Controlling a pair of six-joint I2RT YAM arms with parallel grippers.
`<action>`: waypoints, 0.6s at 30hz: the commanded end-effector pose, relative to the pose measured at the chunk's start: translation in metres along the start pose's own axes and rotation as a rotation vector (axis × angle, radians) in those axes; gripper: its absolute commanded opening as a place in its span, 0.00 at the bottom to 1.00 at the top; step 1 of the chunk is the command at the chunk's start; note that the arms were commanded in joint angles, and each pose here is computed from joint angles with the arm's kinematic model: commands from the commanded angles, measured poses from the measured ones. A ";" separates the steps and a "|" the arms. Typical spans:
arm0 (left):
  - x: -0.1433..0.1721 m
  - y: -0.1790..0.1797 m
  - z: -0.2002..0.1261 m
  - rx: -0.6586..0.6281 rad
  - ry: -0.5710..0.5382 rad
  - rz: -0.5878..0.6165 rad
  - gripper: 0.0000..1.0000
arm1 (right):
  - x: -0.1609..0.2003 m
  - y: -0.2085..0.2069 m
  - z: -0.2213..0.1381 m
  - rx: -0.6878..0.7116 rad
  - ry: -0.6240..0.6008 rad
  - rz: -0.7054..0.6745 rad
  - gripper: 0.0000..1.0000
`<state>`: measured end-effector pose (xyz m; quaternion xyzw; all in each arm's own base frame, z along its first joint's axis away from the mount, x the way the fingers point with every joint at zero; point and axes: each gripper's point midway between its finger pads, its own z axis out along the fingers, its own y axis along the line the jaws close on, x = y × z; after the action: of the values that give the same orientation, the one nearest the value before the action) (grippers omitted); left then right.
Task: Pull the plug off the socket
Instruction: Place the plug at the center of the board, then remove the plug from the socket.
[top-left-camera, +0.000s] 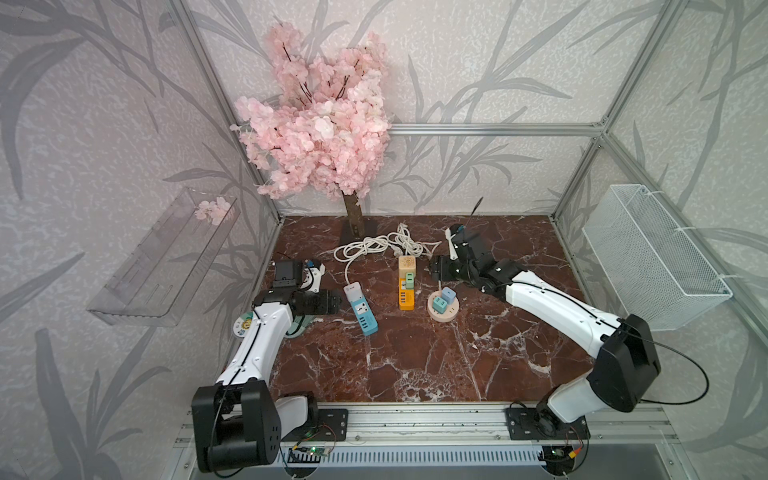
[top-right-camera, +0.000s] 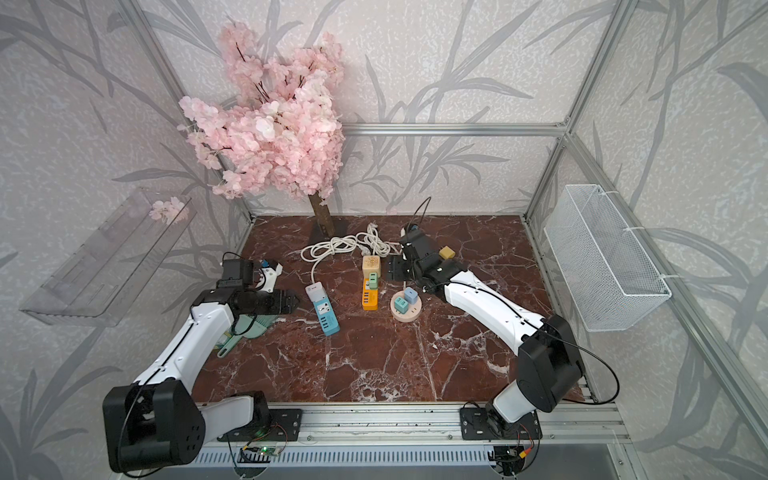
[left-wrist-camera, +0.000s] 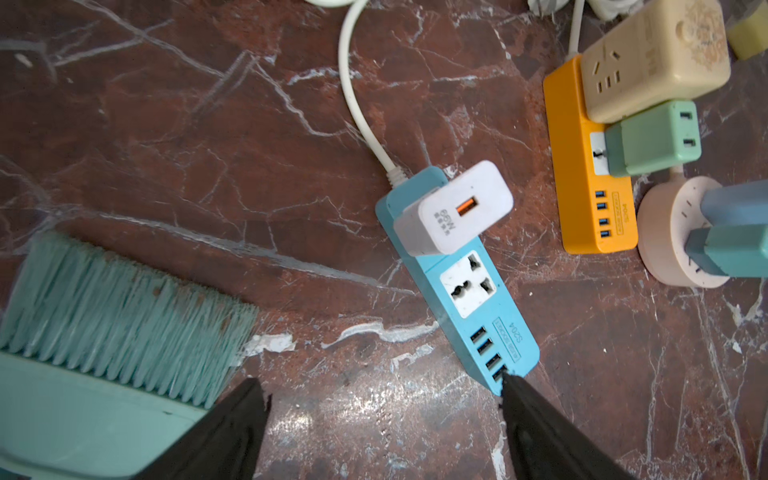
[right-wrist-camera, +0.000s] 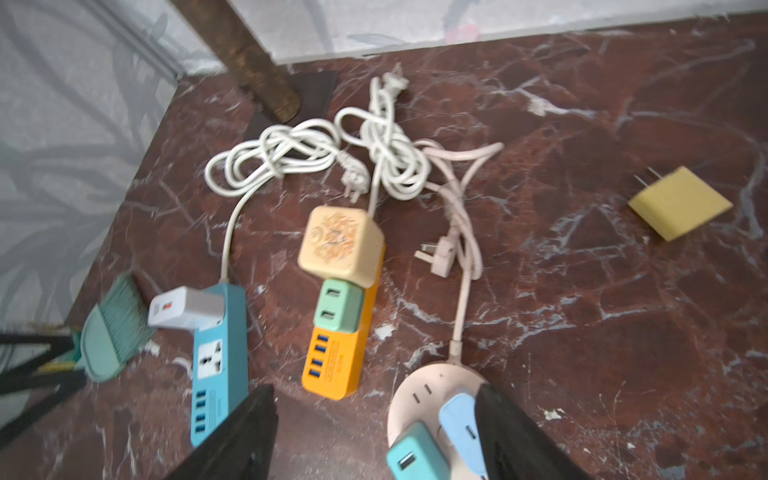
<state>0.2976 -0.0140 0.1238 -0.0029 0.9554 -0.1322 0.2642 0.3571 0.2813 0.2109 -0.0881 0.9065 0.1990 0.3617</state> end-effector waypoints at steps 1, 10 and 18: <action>-0.009 0.011 -0.010 -0.017 -0.025 -0.058 0.90 | 0.024 0.033 0.004 -0.004 0.126 -0.181 0.89; -0.008 0.031 -0.015 -0.007 -0.052 -0.160 0.87 | 0.057 0.145 0.074 -0.084 0.310 -0.378 0.94; 0.005 -0.011 -0.029 0.197 -0.050 0.116 0.23 | 0.071 0.189 0.129 -0.110 0.384 -0.402 0.94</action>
<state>0.2930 0.0094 0.1327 -0.0246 0.9458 -0.1623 0.2801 0.3378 0.5201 0.1387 -0.3142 0.8995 0.1726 0.2498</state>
